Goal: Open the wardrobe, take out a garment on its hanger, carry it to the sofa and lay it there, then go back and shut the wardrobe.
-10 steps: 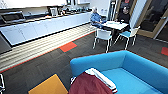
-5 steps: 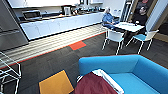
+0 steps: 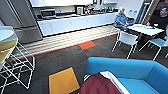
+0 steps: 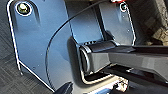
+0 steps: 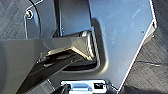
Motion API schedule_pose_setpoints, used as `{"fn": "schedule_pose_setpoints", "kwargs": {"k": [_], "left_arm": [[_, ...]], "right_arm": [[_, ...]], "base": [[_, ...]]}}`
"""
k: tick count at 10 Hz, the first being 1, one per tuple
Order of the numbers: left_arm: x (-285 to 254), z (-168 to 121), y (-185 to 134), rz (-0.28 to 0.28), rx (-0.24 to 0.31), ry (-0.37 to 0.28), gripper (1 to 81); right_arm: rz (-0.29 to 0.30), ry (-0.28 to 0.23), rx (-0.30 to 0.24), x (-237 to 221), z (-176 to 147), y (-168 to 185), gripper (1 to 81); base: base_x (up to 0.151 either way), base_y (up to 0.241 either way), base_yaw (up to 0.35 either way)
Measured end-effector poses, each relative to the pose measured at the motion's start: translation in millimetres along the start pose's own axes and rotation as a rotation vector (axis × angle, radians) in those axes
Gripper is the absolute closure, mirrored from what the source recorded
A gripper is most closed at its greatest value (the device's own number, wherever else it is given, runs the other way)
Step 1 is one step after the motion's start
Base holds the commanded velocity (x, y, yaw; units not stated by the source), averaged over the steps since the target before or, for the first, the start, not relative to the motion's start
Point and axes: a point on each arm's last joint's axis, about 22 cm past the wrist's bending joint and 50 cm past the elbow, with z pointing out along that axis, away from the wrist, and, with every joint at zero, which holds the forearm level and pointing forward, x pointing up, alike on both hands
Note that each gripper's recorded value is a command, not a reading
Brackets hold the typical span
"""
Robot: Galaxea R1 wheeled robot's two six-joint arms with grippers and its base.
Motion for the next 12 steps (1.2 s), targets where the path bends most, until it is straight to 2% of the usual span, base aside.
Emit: {"fn": "schedule_pose_setpoints", "kwargs": {"k": [12], "left_arm": [[1.0,2.4,6.5,0.005,-0.009,0.001,1.0]], "right_arm": [[-0.003,0.002,-0.012,1.4,-0.4,5.3,1.0]], "base": [[0.000,0.000,0.225]]}}
